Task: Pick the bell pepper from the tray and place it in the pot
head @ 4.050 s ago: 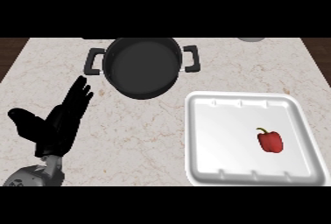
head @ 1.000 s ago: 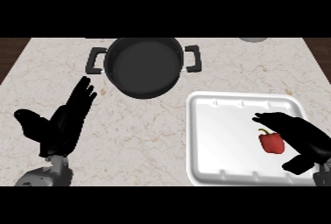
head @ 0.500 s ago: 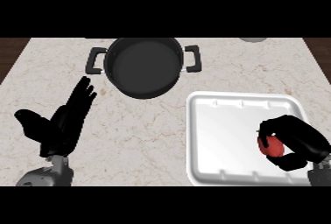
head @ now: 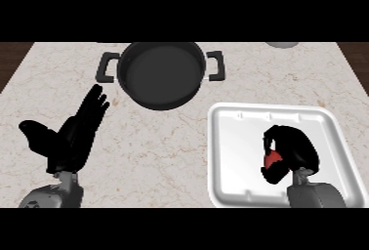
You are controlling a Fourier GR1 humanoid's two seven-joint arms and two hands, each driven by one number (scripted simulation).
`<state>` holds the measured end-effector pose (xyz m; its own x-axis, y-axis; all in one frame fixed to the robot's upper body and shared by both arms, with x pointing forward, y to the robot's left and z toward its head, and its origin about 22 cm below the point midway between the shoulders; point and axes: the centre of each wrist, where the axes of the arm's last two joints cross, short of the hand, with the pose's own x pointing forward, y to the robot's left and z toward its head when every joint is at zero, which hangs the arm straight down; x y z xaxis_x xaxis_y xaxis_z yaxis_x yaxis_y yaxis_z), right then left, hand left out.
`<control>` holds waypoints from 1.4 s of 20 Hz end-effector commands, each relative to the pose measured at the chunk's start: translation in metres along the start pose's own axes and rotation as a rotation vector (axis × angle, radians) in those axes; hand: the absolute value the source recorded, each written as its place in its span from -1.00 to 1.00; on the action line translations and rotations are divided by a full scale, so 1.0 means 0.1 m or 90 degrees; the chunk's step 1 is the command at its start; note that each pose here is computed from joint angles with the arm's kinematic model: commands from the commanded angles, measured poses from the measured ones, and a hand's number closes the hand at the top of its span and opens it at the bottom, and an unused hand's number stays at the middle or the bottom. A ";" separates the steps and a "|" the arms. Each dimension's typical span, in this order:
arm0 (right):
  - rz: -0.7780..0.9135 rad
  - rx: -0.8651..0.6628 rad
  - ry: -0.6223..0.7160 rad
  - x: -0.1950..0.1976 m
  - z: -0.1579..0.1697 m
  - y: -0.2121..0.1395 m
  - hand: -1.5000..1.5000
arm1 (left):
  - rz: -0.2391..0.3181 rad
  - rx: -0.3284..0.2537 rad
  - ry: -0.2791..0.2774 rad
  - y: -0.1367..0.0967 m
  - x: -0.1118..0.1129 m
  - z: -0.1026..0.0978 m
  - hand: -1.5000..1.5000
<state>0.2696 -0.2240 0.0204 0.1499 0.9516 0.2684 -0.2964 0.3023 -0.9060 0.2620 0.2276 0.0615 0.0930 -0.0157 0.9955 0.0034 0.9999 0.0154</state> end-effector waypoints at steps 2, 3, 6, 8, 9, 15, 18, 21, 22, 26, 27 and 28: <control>-0.027 -0.098 0.159 0.62 0.00 -0.17 1.00 | -0.002 -0.013 0.003 -0.05 0.02 -0.05 0.00; -0.034 -0.137 0.183 0.70 0.06 -0.18 1.00 | 0.004 -0.016 0.003 -0.10 0.06 -0.05 0.00; -0.039 -0.223 0.206 1.16 0.25 -0.40 1.00 | 0.000 -0.017 0.008 -0.12 -0.12 0.00 0.00; -0.047 -0.269 0.194 1.53 0.35 -0.53 1.00 | 0.002 -0.013 0.018 -0.10 -0.02 -0.12 0.00; -0.055 -0.275 0.176 1.65 0.54 -0.59 1.00 | -0.002 -0.013 0.016 -0.14 -0.07 -0.03 0.00; -0.061 -0.411 0.098 2.25 0.95 -1.09 1.00 | -0.002 -0.021 0.016 -0.05 -0.16 -0.01 0.00; -0.034 -0.442 0.027 2.55 1.05 -1.33 1.00 | -0.002 -0.007 0.007 -0.07 0.14 -0.03 0.00; -0.078 -0.471 -0.011 2.82 1.03 -1.49 1.00 | -0.009 -0.021 0.007 -0.07 0.02 -0.10 0.00; -0.087 -0.480 -0.026 2.88 1.11 -1.56 1.00 | -0.008 -0.015 0.003 -0.03 -0.02 -0.03 0.00; -0.090 -0.461 -0.018 3.08 0.93 -1.68 1.00 | -0.010 -0.017 0.013 -0.10 -0.01 -0.10 0.00; -0.102 -0.456 -0.022 3.13 0.87 -1.79 1.00 | -0.011 -0.016 -0.005 -0.05 0.11 -0.11 0.00; -0.104 -0.448 -0.020 3.18 0.82 -1.85 1.00 | -0.005 -0.028 -0.005 -0.17 0.03 -0.13 0.00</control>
<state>0.2831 0.0098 0.2777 -0.0224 0.9382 0.3453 0.4182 0.3224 -0.8492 0.2699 0.2200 0.0632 0.0928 -0.0265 0.9953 0.0343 0.9991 0.0234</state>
